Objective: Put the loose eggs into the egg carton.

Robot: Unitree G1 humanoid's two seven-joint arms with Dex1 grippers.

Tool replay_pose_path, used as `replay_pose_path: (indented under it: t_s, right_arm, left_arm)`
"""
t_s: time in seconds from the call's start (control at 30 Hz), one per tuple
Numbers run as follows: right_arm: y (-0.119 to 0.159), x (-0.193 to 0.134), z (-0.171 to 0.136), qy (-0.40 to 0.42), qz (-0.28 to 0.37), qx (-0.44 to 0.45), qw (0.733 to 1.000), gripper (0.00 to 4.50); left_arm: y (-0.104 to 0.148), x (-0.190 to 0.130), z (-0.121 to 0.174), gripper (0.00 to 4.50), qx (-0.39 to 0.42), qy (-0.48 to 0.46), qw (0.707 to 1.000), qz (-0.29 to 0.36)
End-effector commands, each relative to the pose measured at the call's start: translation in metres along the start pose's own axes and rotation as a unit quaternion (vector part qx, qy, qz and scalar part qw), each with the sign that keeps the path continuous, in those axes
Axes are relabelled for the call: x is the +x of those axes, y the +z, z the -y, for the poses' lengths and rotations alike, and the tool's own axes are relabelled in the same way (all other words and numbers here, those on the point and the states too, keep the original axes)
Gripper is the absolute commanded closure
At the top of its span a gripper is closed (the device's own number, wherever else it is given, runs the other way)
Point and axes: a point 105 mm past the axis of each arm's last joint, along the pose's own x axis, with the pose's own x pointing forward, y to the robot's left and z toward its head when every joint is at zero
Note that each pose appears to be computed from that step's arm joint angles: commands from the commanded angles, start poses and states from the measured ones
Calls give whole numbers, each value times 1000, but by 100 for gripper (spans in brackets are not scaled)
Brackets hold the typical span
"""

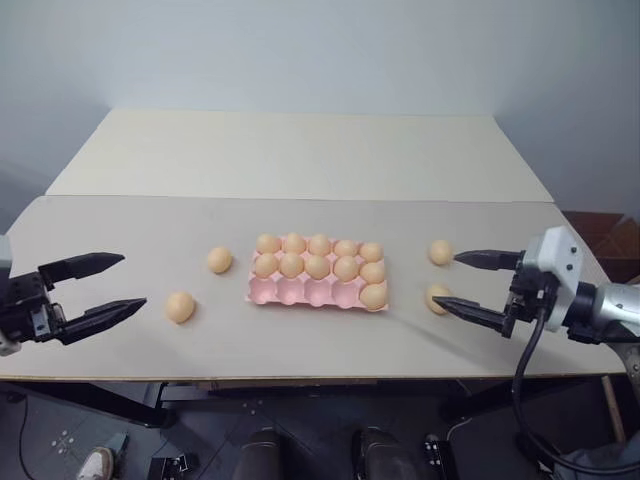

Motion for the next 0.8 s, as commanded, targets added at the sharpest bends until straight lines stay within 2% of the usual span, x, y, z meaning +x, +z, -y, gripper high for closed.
replay_pose_path:
  t_s: [0.03,0.13,0.37,0.6,0.8]
  right_arm:
    - [16,-7,2,-13,20,-32,999,0]
    - [13,-4,5,-11,18,-29,999,0]
    - [11,-2,9,-28,6,-35,999,0]
    - [1,-5,20,-102,-76,-19,992,0]
    - [-18,9,10,-125,-144,47,981,0]
  left_arm:
    - [7,-1,-1,1,17,2,1000,0]
    - [2,4,3,1,16,0,1000,-2]
    - [10,8,11,1,15,-23,1000,5]
    - [15,20,20,1,15,-61,998,16]
    - [18,19,18,1,7,-66,998,13]
